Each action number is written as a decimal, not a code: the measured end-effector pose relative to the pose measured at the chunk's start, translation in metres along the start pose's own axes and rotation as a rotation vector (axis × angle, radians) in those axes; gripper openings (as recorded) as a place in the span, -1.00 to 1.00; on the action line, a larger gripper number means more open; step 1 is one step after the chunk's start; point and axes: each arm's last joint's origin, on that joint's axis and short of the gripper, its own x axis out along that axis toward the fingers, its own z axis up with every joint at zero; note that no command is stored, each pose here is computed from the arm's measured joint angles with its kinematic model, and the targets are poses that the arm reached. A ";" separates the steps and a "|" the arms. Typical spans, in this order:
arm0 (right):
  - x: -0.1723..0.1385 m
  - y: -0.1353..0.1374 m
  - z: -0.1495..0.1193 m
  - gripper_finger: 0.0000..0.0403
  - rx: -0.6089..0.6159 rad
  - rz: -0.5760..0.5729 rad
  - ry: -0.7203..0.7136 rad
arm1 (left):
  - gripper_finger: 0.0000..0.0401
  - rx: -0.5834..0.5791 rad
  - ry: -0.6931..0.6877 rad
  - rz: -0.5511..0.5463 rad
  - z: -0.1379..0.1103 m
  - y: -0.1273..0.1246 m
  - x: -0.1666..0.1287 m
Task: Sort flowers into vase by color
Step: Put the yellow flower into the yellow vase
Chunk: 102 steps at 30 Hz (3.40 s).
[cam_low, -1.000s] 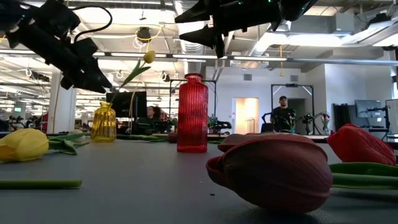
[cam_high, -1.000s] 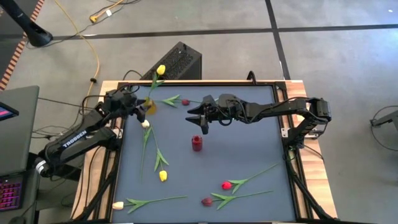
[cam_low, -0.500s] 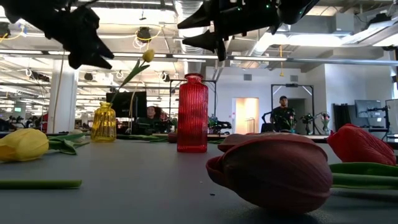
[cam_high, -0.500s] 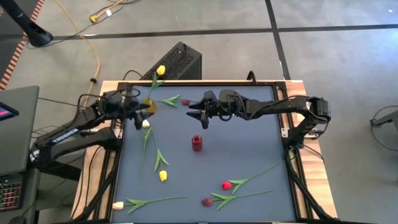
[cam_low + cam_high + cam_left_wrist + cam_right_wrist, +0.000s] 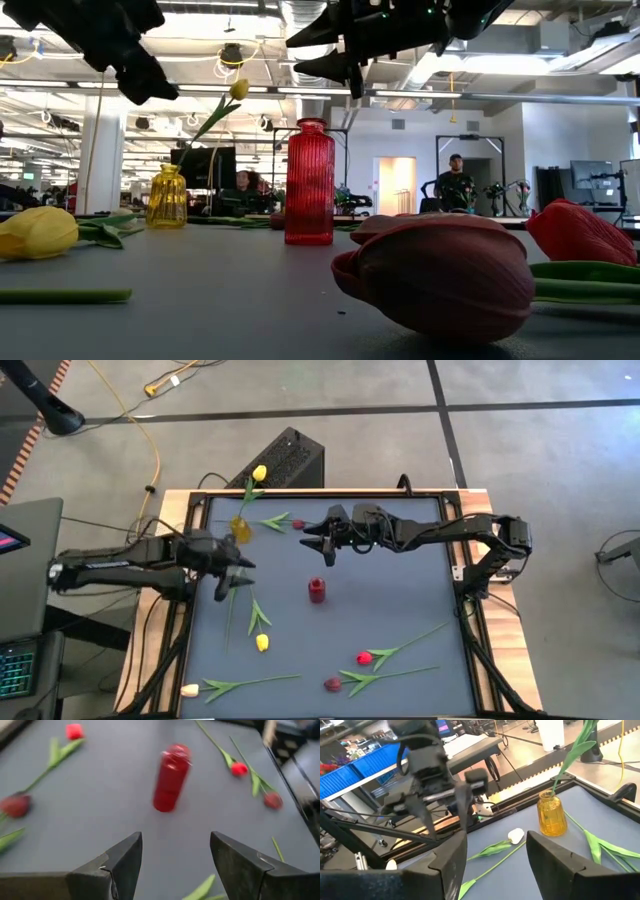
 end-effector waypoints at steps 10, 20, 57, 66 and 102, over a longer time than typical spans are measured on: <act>0.000 0.004 -0.002 0.14 -0.002 0.012 0.005 | 0.11 0.312 0.171 -0.112 -0.010 -0.025 0.030; 0.001 0.010 -0.007 0.14 -0.002 0.017 0.041 | 0.11 0.654 0.413 -0.114 -0.010 -0.037 0.069; 0.000 0.029 -0.029 0.14 -0.004 0.031 0.191 | -0.30 1.067 0.942 -0.294 -0.048 -0.025 0.129; 0.000 0.029 -0.029 0.14 -0.004 0.031 0.190 | -0.58 1.042 0.929 -0.297 -0.056 -0.022 0.129; 0.000 0.029 -0.028 0.14 0.002 0.034 0.180 | -1.00 0.703 0.280 0.157 0.042 -0.011 0.039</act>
